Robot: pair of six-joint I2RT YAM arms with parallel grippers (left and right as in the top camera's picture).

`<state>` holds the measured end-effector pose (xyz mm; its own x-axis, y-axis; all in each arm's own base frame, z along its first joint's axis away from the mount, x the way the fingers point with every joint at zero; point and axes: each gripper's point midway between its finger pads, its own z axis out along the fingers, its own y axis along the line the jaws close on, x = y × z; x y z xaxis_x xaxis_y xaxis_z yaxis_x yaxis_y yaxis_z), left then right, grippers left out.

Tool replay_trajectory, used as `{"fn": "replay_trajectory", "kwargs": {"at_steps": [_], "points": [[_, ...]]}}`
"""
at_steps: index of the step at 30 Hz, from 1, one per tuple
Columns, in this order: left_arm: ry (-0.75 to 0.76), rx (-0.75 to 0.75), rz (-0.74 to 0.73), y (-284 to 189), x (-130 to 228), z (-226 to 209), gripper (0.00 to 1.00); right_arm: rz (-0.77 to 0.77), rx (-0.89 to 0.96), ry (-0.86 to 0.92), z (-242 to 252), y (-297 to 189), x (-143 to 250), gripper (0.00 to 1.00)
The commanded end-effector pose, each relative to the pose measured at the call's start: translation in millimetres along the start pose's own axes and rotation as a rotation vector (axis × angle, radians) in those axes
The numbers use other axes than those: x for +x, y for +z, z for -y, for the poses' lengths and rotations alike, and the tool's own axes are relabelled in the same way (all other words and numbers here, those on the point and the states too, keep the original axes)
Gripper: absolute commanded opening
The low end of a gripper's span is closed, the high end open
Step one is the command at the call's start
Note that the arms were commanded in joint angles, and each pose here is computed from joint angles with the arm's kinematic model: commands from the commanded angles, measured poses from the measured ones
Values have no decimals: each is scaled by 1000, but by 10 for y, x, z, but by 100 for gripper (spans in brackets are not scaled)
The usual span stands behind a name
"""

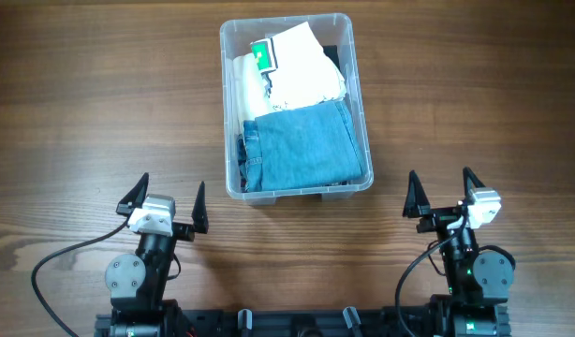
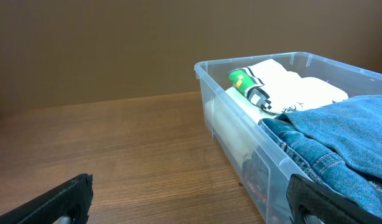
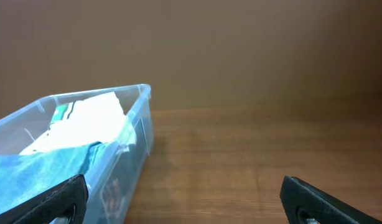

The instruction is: Pack container

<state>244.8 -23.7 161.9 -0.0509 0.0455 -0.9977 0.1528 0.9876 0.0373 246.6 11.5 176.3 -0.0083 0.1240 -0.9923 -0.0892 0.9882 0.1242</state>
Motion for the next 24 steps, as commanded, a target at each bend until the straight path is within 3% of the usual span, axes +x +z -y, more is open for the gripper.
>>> {"fn": "replay_trajectory", "kwargs": {"at_steps": [1, 24], "points": [[11, -14, 0, -5, 12, -30, 100, 11, -7, -22, -6, -8, -18, 100], [11, -15, 0, -5, 12, -31, 100, 9, -7, -15, -5, -7, -17, 100]]}}
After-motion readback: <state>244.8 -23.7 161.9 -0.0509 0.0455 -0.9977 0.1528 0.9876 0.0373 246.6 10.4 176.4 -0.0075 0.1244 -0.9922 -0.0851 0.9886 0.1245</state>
